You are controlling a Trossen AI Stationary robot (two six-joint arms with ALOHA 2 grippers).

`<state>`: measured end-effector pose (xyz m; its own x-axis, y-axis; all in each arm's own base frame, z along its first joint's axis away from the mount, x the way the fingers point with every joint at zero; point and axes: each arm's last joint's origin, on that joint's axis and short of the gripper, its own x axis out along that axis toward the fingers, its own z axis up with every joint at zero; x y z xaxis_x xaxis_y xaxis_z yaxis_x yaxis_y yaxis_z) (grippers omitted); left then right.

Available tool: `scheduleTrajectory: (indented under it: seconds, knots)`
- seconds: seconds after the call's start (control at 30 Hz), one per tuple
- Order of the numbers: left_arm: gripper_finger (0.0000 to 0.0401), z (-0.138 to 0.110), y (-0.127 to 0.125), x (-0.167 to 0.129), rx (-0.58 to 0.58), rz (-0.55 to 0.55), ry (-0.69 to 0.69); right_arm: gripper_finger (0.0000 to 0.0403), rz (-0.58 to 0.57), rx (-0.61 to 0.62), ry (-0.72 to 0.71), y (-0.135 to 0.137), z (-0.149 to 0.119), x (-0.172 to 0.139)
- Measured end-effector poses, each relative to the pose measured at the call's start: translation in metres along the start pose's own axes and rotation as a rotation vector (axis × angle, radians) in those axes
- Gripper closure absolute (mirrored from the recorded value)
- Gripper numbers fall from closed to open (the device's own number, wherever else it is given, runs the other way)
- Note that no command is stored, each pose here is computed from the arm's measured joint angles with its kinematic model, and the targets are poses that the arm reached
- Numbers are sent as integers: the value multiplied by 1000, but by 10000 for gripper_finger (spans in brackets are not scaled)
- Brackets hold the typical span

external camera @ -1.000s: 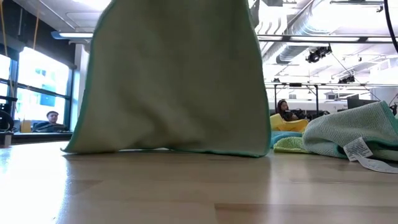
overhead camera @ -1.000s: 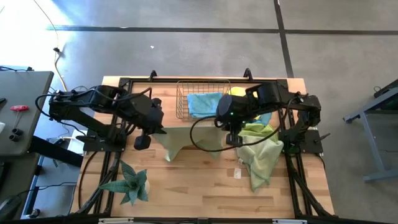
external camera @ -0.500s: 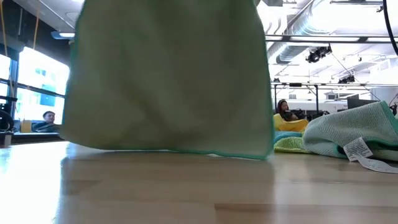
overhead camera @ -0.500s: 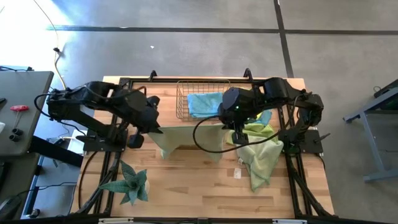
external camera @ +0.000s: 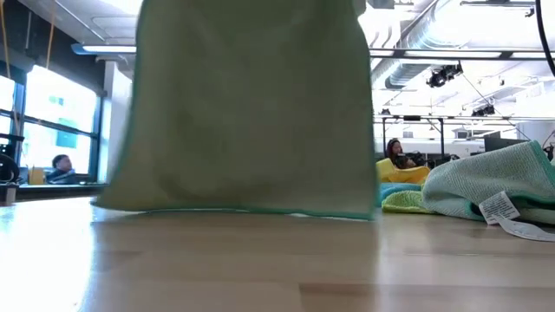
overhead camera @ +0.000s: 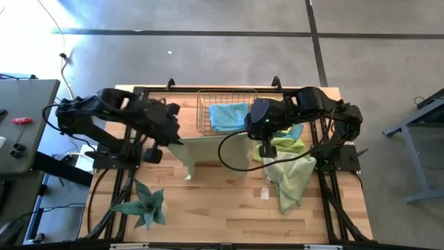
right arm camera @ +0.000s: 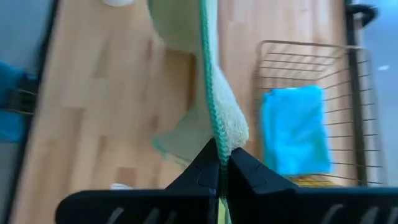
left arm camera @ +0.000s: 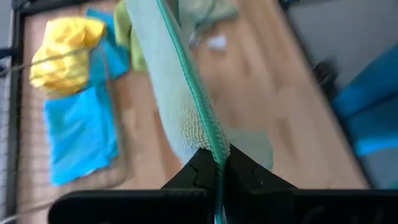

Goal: Fold microfiber towels
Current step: Fold the left light green towel

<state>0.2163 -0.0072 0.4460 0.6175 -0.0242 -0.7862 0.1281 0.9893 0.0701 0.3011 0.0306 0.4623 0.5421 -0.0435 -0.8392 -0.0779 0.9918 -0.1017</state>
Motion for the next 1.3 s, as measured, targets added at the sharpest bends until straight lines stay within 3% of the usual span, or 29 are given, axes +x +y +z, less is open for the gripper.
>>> scheduleTrajectory:
  seconds: [0.2,0.37,0.7,0.8,1.03,1.3]
  knots:
    - [401,-3,5,18,109,156,184,403,-180,-108,13,-5,0,0]
    - [401,-5,8,18,153,262,227,403,-353,-228,46,-9,0,-2]
    - [401,3,12,-11,151,403,136,403,-415,-373,85,-9,0,-2]
    - [401,4,12,-17,148,402,109,403,-422,-377,84,-7,0,-3]
    - [401,4,10,-18,152,343,101,403,-321,-379,52,5,1,-3]
    - [401,4,12,-18,213,390,123,403,-406,-418,71,6,1,-4]
